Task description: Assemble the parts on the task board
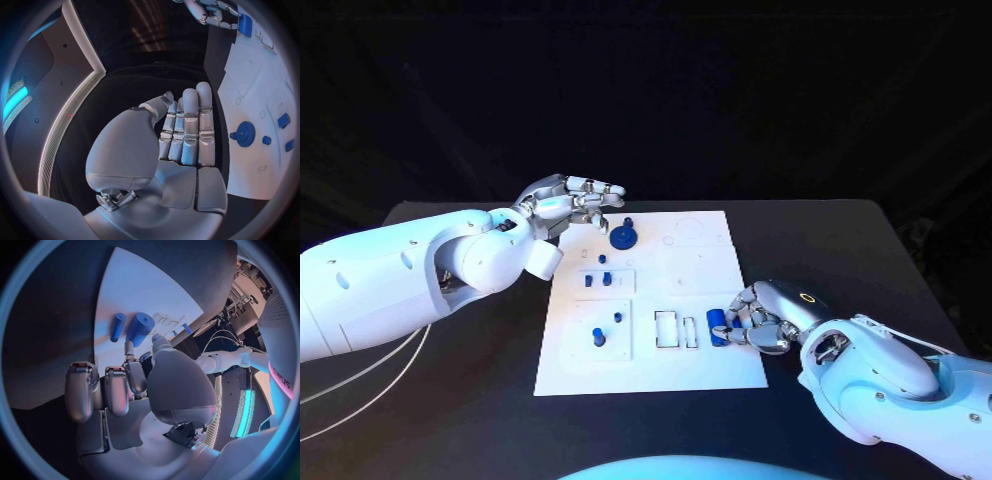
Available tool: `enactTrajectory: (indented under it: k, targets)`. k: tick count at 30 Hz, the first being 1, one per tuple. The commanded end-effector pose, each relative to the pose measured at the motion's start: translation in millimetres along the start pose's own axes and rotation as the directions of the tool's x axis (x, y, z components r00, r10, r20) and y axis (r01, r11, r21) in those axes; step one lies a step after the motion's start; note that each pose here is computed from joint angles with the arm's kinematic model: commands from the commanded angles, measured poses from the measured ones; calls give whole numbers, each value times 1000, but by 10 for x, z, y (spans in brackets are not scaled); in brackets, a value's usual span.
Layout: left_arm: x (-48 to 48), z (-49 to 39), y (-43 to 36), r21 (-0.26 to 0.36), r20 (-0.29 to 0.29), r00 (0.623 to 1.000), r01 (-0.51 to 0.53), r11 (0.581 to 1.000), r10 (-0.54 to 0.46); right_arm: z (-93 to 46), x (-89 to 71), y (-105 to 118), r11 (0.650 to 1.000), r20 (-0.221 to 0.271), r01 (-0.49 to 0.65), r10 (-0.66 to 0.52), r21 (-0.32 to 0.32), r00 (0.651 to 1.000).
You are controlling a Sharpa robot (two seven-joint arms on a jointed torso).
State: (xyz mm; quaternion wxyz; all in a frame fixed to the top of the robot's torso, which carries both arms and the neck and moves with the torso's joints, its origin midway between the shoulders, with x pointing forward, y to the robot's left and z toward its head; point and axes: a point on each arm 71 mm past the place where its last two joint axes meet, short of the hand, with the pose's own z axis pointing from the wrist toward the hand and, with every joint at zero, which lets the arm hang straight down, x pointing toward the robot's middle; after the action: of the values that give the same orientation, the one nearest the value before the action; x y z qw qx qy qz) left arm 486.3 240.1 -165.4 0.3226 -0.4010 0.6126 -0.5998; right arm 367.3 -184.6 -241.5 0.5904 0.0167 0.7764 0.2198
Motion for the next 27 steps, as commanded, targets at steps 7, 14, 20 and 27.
enactTrajectory:
  k: [7, 14, 20, 27]
  targets:
    - [33, 2, -12, 8, -25, 1000, 7, 1000, -7, 78, 65, -34, 998, -41, 50, -49, 33, 998]
    - [43, 1, -10, 6, -31, 999, 9, 1000, -8, 136, 117, -10, 997, -63, 71, -69, 30, 996]
    - [40, -2, -9, 3, -31, 999, 9, 1000, -8, 150, 183, -1, 996, -90, 83, -80, 30, 993]
    - [40, -5, -10, 3, -31, 999, 9, 1000, -9, 151, 191, 8, 997, -68, 64, -62, 32, 996]
